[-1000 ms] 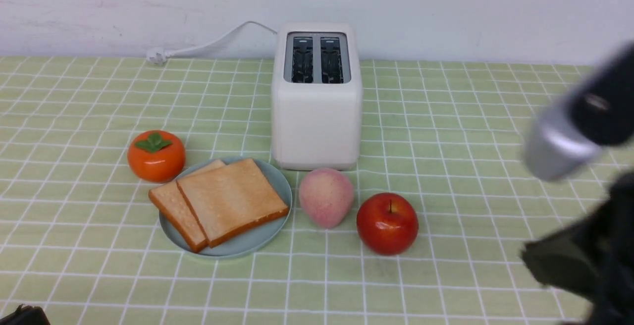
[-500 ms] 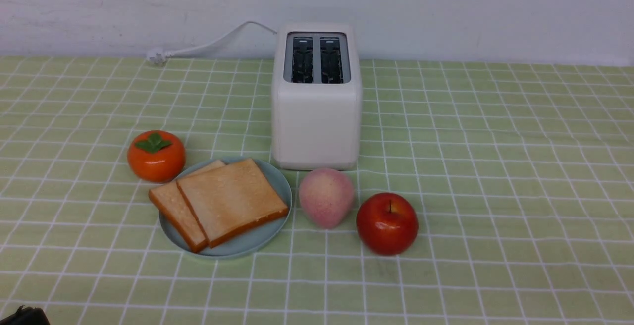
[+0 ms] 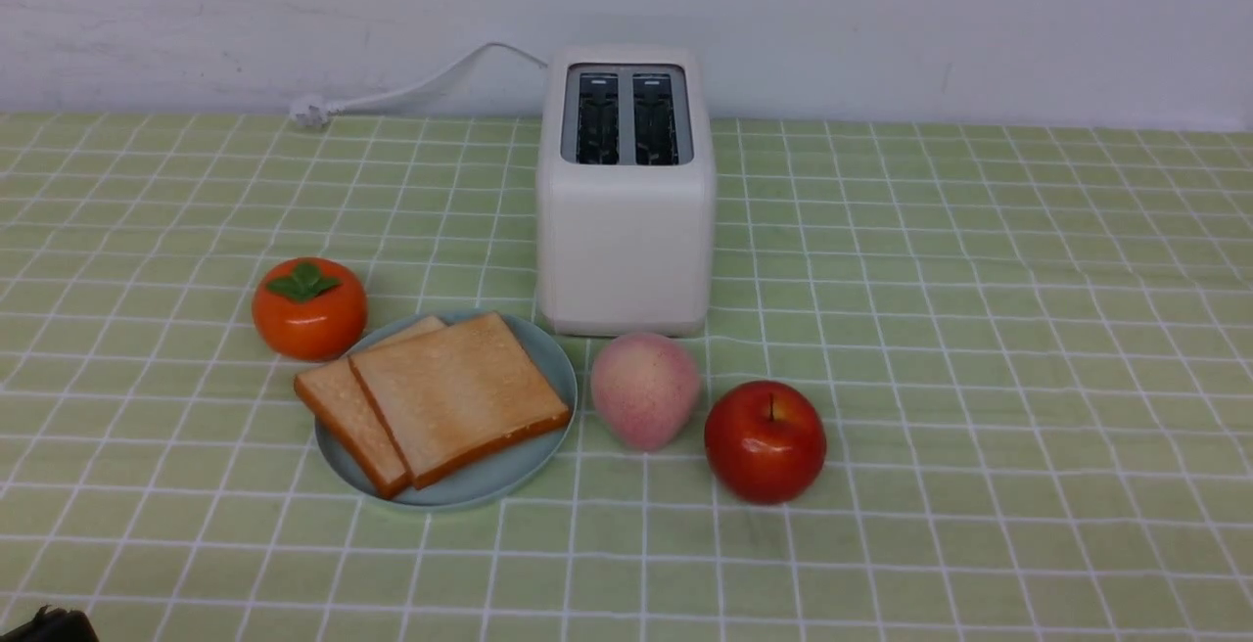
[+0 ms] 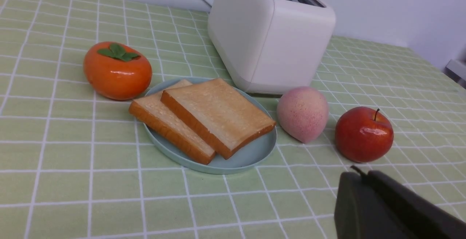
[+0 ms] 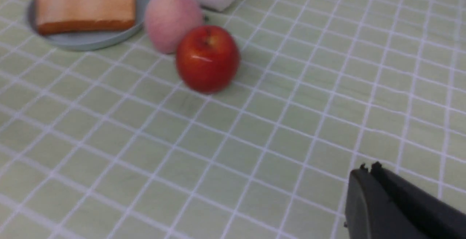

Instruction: Take toasted bread from bread machine on green coffee tablecloth place on plate.

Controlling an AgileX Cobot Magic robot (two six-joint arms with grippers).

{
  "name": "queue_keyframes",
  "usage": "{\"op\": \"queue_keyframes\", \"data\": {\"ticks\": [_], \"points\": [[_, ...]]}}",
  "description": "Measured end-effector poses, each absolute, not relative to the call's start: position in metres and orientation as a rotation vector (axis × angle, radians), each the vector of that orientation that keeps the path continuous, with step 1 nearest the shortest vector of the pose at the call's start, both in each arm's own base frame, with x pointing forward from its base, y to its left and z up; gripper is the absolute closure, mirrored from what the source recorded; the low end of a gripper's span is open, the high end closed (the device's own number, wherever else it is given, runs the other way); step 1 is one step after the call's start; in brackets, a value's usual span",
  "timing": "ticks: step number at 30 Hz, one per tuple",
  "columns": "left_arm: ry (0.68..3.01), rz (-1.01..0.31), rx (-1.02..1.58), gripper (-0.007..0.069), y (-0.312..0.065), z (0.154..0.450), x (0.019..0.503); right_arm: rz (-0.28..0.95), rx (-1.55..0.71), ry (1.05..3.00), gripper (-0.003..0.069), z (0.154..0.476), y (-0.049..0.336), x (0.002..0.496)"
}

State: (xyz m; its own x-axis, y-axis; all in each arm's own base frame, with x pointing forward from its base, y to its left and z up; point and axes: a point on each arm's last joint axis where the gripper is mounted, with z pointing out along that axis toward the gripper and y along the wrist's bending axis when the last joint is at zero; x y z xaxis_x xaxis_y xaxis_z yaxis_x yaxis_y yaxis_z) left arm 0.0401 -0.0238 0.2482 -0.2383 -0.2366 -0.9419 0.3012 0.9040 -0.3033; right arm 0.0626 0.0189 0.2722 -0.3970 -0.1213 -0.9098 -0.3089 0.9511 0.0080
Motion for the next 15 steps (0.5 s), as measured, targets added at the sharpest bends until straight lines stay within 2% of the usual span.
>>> {"op": "queue_keyframes", "data": {"ticks": [6, 9, 15], "points": [[1.742, -0.502, 0.049, 0.0608, -0.024, 0.248, 0.040, 0.120, -0.038, 1.850, 0.0669, 0.196, 0.006, 0.059], [1.742, -0.502, 0.049, 0.0608, -0.024, 0.248, 0.040, 0.096, 0.007, 1.816, 0.0669, 0.181, 0.003, 0.058], [1.742, -0.502, 0.050, 0.0608, -0.024, 0.248, 0.040, 0.081, 0.043, 1.790, 0.0669, 0.179, 0.001, 0.055]]}}
